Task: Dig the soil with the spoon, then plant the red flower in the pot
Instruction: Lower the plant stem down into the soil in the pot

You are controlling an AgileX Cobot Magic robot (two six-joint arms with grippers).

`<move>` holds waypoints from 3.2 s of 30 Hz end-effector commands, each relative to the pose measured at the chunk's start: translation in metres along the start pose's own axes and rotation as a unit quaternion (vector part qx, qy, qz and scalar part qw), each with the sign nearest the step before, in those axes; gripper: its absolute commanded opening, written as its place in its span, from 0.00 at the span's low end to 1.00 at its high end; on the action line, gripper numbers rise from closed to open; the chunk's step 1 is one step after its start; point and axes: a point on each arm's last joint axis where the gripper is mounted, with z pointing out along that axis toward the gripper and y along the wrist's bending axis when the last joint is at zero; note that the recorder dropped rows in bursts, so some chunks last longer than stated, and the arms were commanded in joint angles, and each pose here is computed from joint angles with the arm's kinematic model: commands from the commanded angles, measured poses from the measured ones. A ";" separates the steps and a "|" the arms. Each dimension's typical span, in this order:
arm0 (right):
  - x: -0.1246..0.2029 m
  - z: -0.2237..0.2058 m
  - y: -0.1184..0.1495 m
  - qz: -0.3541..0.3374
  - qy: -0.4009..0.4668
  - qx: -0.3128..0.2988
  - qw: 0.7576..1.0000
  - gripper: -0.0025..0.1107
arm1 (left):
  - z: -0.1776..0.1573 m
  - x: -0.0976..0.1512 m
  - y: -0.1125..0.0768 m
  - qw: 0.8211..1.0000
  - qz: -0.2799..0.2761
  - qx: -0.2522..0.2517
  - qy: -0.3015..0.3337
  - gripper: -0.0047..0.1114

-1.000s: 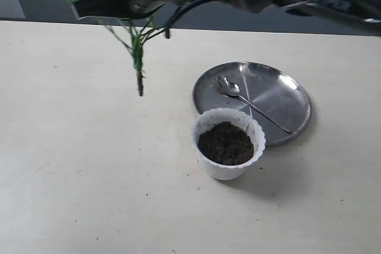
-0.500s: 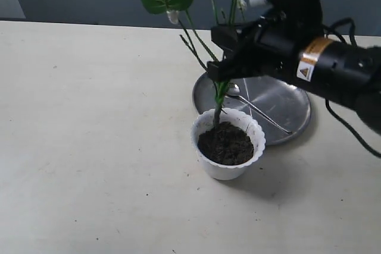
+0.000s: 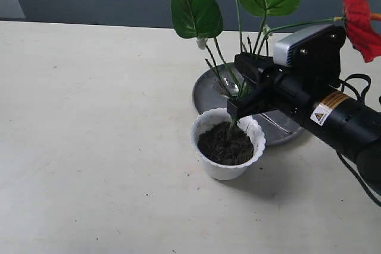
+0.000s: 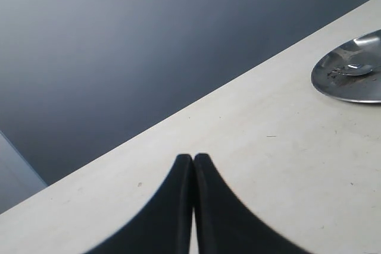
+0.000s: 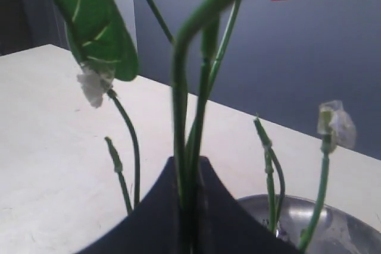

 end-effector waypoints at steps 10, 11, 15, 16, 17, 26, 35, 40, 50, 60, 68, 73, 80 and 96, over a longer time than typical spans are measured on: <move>0.033 0.011 0.013 -0.075 0.053 -0.083 0.992 0.02 | 0.000 -0.002 0.000 1.000 -0.007 0.002 -0.009 0.05; 0.037 0.011 0.013 -0.075 0.066 -0.082 0.992 0.02 | 0.000 -0.002 0.000 1.000 -0.007 0.002 -0.009 0.05; 0.041 0.010 0.013 -0.078 0.088 -0.082 0.990 0.02 | 0.000 -0.002 0.000 1.000 -0.007 0.002 -0.009 0.05; 0.042 0.010 0.013 -0.081 0.091 -0.084 0.989 0.02 | 0.000 -0.002 0.000 1.000 -0.007 0.002 -0.009 0.05; 0.042 0.010 0.013 -0.084 0.095 -0.088 0.988 0.02 | 0.000 -0.002 0.000 1.000 -0.007 0.002 -0.009 0.05; 0.052 0.006 0.020 -0.087 0.145 -0.130 0.977 0.02 | 0.000 -0.002 0.000 1.000 -0.007 0.002 -0.009 0.05; 0.054 0.006 0.018 -0.057 0.163 -0.117 0.978 0.02 | 0.000 -0.002 0.000 1.000 -0.007 0.002 -0.009 0.05; 0.056 0.005 0.017 -0.051 0.174 -0.112 0.977 0.02 | 0.000 -0.002 0.000 1.000 -0.007 0.002 -0.010 0.05; 0.056 0.005 0.018 -0.034 0.177 -0.111 0.977 0.11 | 0.000 -0.002 0.000 1.000 -0.007 0.002 -0.010 0.05; 0.057 0.003 0.023 0.000 0.188 -0.136 0.973 0.20 | 0.000 -0.002 0.000 1.000 -0.007 0.002 -0.010 0.05; 0.041 -0.003 0.021 -0.011 0.173 -0.127 0.977 0.20 | 0.000 -0.002 0.000 1.000 -0.007 0.002 -0.010 0.05; 0.040 -0.008 0.019 -0.019 0.196 -0.117 0.973 0.21 | 0.000 -0.002 0.000 1.000 -0.007 0.002 -0.009 0.05; 0.040 -0.008 0.020 -0.016 0.197 -0.120 0.973 0.21 | 0.000 -0.002 0.000 1.000 -0.007 0.002 -0.009 0.05; 0.040 -0.008 0.020 -0.007 0.201 -0.118 0.973 0.41 | 0.000 -0.002 0.000 1.000 -0.007 0.002 -0.009 0.05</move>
